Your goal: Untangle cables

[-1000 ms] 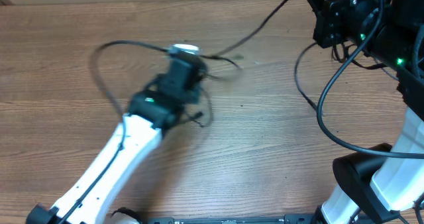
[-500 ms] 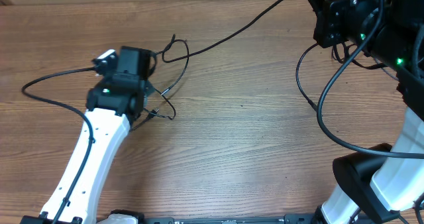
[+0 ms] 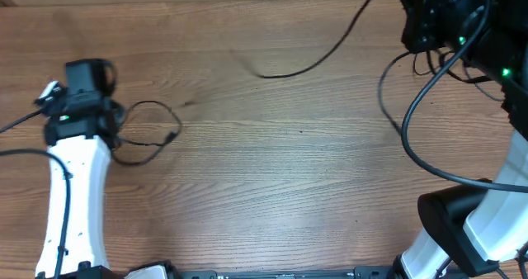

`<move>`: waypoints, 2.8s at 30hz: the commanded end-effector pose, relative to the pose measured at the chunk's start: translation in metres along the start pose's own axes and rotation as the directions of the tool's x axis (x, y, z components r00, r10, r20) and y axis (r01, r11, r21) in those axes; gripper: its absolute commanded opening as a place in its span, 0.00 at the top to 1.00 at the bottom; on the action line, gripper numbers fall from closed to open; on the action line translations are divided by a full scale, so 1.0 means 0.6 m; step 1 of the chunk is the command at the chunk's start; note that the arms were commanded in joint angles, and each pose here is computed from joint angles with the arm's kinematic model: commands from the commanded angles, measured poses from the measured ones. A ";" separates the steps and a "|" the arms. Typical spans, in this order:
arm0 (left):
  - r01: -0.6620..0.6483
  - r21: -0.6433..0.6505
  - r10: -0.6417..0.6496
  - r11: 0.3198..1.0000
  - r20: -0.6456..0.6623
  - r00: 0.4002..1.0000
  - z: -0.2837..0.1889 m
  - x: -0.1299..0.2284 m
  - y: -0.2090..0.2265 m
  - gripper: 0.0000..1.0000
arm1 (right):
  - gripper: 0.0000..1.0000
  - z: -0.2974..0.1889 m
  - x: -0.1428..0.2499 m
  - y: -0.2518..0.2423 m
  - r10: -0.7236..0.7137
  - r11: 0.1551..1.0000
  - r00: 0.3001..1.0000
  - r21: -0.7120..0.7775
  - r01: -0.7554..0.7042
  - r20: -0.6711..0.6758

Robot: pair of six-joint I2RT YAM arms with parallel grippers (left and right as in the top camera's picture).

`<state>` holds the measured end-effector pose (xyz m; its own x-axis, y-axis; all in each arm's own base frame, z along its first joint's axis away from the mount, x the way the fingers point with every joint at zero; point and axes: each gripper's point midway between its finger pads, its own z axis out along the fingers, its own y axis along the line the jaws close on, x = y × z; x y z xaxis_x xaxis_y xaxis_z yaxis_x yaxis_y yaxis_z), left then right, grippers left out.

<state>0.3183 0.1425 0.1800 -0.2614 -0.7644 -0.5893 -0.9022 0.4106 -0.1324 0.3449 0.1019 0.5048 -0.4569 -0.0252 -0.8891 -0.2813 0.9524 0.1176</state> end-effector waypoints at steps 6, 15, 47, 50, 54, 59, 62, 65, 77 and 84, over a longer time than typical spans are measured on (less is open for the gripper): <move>0.025 0.060 -0.020 0.998 -0.083 0.996 0.010 -0.015 0.015 0.96 | 0.96 0.001 -0.003 -0.005 0.012 1.000 1.000 0.014 -0.012 0.006; -0.181 0.341 0.250 0.922 -0.170 0.953 -0.023 0.050 -0.079 0.96 | 0.96 0.001 -0.003 -0.010 0.012 1.000 1.000 0.028 -0.012 0.008; -0.393 0.676 0.678 0.623 -0.216 0.703 -0.153 0.264 -0.168 0.00 | 0.96 0.014 0.068 -0.388 0.342 0.800 0.939 0.534 -0.275 -0.029; -0.454 0.704 0.750 0.546 -0.171 0.639 -0.170 0.293 -0.170 0.00 | 0.96 0.016 0.090 -0.447 0.391 0.753 0.920 0.584 -0.303 -0.027; -0.515 0.732 0.827 0.447 -0.118 0.550 -0.191 0.330 -0.166 0.00 | 0.96 0.011 0.125 -0.521 0.455 0.688 0.890 0.643 -0.338 -0.019; -0.555 0.743 0.866 0.375 -0.067 0.496 -0.207 0.353 -0.168 0.00 | 0.96 -0.010 0.168 -0.606 0.525 0.599 0.851 0.704 -0.381 0.014; -0.570 0.736 0.872 0.366 -0.057 0.486 -0.209 0.358 -0.167 0.00 | 0.96 -0.031 0.189 -0.654 0.565 0.533 0.822 0.732 -0.424 0.065; -0.571 0.737 0.874 0.362 -0.055 0.483 -0.210 0.360 -0.167 0.00 | 0.96 -0.050 0.212 -0.693 0.602 0.470 0.791 0.753 -0.460 0.108; -0.573 0.735 0.873 0.363 -0.055 0.484 -0.210 0.359 -0.167 0.00 | 0.26 -0.054 0.269 -0.743 0.702 0.410 0.694 0.706 -0.577 0.159; -0.575 0.732 0.877 0.367 -0.065 0.477 -0.209 0.361 -0.162 0.00 | 0.00 -0.030 0.261 -0.722 0.710 0.480 0.695 0.643 -0.597 0.115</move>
<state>0.3057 -0.1252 0.1604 -0.9437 -0.0606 -0.3251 0.0448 0.9506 -0.3071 0.3706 -0.3333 0.3208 -0.3937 0.6996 -0.5963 0.7350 0.6291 0.2529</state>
